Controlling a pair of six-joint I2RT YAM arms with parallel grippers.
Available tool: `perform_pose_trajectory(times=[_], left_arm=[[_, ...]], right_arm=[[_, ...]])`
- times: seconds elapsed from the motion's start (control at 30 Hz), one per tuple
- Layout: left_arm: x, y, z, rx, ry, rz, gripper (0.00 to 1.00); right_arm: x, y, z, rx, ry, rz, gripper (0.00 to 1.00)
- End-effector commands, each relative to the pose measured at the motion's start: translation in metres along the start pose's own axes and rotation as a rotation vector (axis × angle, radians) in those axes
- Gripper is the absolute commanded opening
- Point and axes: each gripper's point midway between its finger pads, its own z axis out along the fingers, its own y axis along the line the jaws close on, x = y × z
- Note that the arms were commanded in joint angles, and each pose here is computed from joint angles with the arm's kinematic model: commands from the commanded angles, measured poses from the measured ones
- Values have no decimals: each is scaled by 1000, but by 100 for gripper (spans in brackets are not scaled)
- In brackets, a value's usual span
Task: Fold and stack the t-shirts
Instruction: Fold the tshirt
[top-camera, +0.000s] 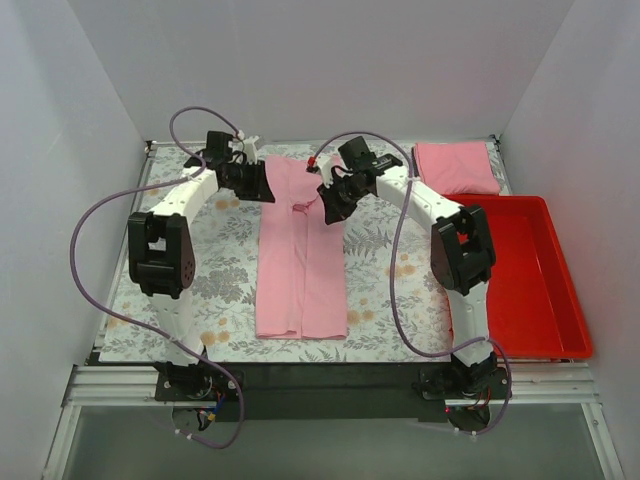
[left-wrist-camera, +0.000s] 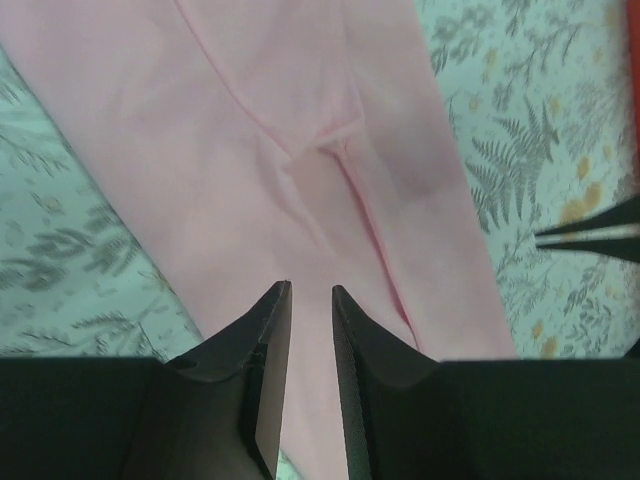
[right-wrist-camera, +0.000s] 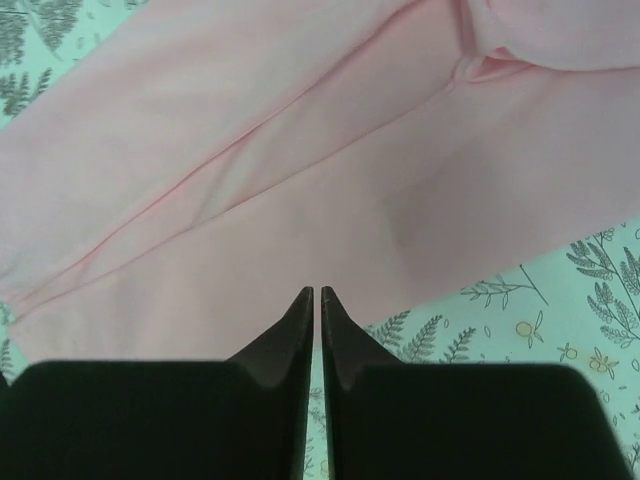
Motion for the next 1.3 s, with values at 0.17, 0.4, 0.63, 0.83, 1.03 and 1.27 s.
perform_pose_trajectory(times=[0.17,0.4,0.63,0.83,1.03,1.27], left_arm=[[75,3,13,6,152,-115,18],[88,28,34,-68,184,-143,15],[85,57,65,-123,194,-162,13],[66,73,85,-136,162,-156,13],[43,73,95,-107,130,-157,13],[34,72,98,-98,117,-158,14]], right_arm=[[19,-32,40,100,84,164,6],[45,-62,61,196,139,215,4],[52,-96,65,275,119,260,3],[54,-117,66,299,103,282,4],[46,-142,64,339,73,281,4],[44,-157,59,376,68,264,4]])
